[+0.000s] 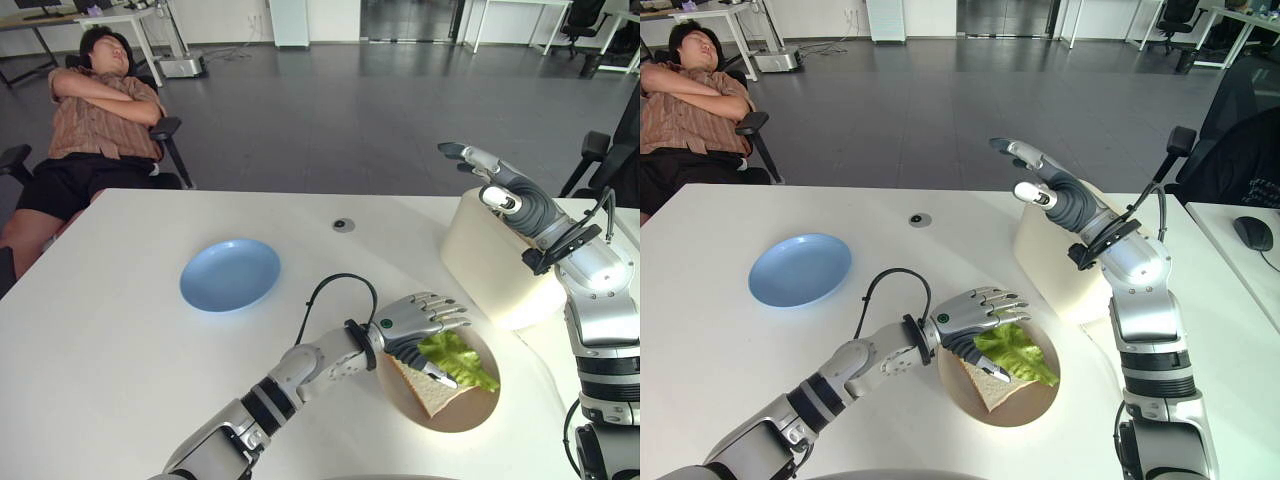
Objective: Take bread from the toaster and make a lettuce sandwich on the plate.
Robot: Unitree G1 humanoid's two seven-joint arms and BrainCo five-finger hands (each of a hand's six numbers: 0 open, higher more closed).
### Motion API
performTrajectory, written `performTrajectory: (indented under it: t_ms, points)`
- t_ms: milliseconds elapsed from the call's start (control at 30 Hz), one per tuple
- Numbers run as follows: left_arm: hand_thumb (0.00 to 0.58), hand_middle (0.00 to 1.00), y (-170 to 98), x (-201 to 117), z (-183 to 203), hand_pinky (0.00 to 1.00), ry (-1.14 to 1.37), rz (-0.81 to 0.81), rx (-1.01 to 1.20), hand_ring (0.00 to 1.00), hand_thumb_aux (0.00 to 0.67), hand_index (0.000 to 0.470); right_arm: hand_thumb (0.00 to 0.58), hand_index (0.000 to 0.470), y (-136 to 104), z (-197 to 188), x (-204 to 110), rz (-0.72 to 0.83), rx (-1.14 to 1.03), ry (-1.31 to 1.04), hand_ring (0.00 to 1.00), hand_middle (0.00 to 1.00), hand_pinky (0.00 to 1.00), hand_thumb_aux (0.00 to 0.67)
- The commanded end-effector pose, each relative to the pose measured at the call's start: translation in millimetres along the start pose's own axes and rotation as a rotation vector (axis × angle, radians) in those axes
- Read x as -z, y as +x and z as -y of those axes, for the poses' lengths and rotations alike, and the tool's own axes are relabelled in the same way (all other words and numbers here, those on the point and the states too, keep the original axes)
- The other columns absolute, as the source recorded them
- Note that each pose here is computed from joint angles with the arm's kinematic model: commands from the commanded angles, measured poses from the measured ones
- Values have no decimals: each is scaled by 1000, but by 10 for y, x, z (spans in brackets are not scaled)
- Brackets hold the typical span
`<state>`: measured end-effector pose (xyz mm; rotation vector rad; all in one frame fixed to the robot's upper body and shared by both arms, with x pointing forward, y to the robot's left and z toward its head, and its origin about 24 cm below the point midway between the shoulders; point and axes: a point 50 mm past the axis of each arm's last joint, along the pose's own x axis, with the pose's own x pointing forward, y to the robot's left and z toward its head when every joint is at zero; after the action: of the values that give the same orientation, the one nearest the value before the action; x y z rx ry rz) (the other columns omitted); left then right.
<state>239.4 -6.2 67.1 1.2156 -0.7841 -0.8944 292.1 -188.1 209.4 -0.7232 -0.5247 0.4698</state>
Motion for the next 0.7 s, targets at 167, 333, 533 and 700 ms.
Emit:
performTrajectory:
  t_ms: [167, 333, 533, 700]
  points:
    - [0, 0, -60, 100, -98, 0, 31, -20, 8, 0, 0, 0, 0, 0, -21, -4, 9, -13, -16, -11, 0, 0, 0, 0]
    - [0, 0, -188, 259, -252, 0, -52, -79, -87, 0, 0, 0, 0, 0, -24, 39, -8, -7, 10, -25, 0, 0, 0, 0]
    - [0, 0, -638, 741, -709, 0, -525, -215, -517, 0, 0, 0, 0, 0, -145, 436, 148, -210, 228, -650, 0, 0, 0, 0]
    - [0, 0, -873, 953, -823, 0, -621, -276, -634, 0, 0, 0, 0, 0, -360, 608, 368, -444, 200, -1046, 0, 0, 0, 0]
